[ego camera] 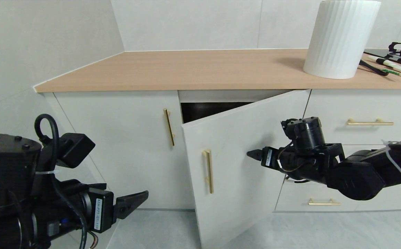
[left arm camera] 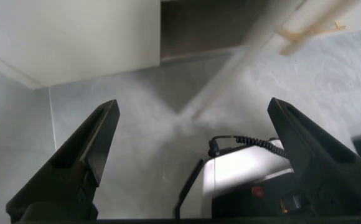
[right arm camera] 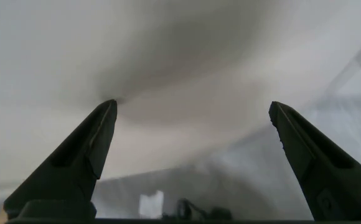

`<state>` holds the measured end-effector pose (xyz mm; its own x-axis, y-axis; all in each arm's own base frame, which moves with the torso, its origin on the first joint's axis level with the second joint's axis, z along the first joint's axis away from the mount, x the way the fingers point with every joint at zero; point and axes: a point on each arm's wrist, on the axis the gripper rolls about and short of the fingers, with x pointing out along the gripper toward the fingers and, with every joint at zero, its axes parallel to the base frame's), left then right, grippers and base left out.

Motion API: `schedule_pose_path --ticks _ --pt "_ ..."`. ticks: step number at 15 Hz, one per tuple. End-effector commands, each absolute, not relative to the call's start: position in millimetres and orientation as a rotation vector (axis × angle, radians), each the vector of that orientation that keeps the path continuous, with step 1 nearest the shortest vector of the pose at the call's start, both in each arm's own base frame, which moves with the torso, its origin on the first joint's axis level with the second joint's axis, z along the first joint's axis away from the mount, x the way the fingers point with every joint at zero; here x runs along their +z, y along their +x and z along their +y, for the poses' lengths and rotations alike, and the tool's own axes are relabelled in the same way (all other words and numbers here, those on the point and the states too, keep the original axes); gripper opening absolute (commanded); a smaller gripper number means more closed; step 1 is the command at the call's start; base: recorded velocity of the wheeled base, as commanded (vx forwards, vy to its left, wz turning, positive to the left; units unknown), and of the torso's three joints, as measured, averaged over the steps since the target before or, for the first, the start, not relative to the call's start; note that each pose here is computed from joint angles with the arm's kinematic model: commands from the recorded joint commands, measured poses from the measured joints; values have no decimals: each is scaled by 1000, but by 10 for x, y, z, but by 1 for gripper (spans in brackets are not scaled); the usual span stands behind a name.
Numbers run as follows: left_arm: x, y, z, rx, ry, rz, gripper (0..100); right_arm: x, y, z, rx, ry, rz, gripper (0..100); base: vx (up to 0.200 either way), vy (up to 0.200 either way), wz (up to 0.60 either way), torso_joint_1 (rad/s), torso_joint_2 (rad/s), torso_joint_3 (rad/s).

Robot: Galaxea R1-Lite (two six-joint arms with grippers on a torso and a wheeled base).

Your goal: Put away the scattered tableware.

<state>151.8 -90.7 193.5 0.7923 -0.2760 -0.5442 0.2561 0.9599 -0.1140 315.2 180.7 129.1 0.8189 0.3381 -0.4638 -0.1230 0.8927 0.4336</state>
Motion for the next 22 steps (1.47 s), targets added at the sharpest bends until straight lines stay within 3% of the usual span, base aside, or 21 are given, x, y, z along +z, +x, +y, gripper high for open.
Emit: schedule_pose_path --ticks 1,7,22 --pt "1935 1524 -912 -286 -36 591 100 1118 3245 1877 226 400 543 100 0 0 0 0 0 0" --pt "1929 1543 -923 -285 -37 596 100 987 3579 2019 50 440 357 100 0 0 0 0 0 0" --pt "1913 1551 -929 -283 -34 603 100 1006 3809 1994 -49 482 257 100 0 0 0 0 0 0"
